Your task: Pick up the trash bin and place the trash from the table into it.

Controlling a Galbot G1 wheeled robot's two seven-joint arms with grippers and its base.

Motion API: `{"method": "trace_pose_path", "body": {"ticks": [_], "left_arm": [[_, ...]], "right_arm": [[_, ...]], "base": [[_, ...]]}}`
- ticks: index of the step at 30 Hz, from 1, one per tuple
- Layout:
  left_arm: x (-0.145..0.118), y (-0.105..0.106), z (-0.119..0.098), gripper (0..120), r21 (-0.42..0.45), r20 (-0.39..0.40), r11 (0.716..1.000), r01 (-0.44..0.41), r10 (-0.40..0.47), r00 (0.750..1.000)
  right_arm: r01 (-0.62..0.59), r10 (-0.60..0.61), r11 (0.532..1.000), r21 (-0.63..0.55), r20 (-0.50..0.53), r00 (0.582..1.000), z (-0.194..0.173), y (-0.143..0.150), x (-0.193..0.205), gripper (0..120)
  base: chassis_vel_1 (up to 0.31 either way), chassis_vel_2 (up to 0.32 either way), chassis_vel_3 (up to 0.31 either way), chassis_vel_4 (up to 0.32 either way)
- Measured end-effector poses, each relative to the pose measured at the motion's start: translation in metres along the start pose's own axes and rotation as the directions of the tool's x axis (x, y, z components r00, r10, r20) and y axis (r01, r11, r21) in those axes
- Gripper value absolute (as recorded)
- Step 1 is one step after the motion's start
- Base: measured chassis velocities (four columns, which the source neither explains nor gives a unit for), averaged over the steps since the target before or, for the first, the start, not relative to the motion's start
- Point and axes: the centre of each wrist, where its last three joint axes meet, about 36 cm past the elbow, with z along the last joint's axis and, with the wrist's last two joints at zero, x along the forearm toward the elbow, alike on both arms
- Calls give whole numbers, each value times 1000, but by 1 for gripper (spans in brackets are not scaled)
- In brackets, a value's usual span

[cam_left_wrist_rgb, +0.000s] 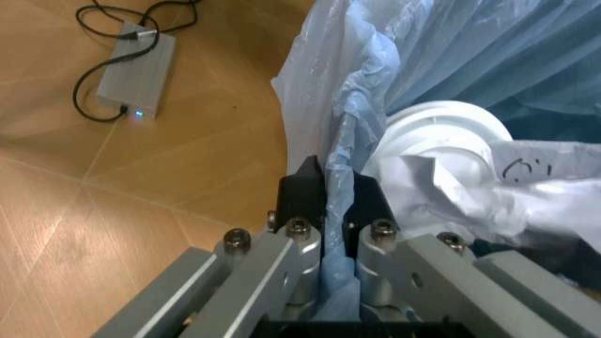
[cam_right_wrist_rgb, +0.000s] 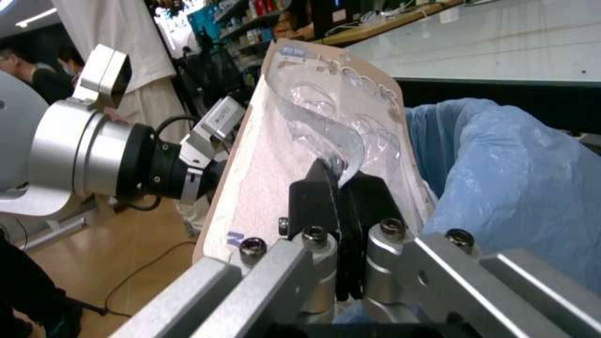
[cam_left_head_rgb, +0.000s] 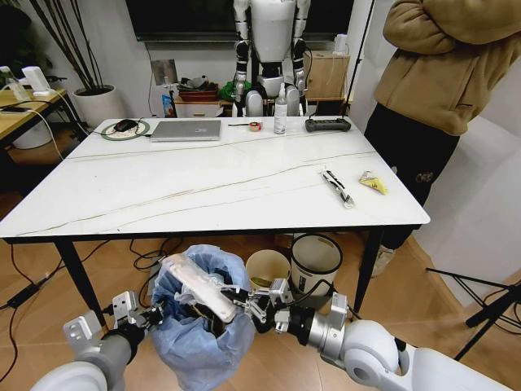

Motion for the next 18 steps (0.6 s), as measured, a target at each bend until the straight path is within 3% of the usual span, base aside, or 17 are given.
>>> {"method": "trace_pose_path", "body": {"ticks": [18], "left_arm": [[-6, 1, -3, 0, 6, -4, 1000, -6, 6, 1000]], "right_arm": [[-37, 37, 999, 17, 11, 999, 0, -24, -13, 0]], "base": [[0, 0, 0, 0]]}}
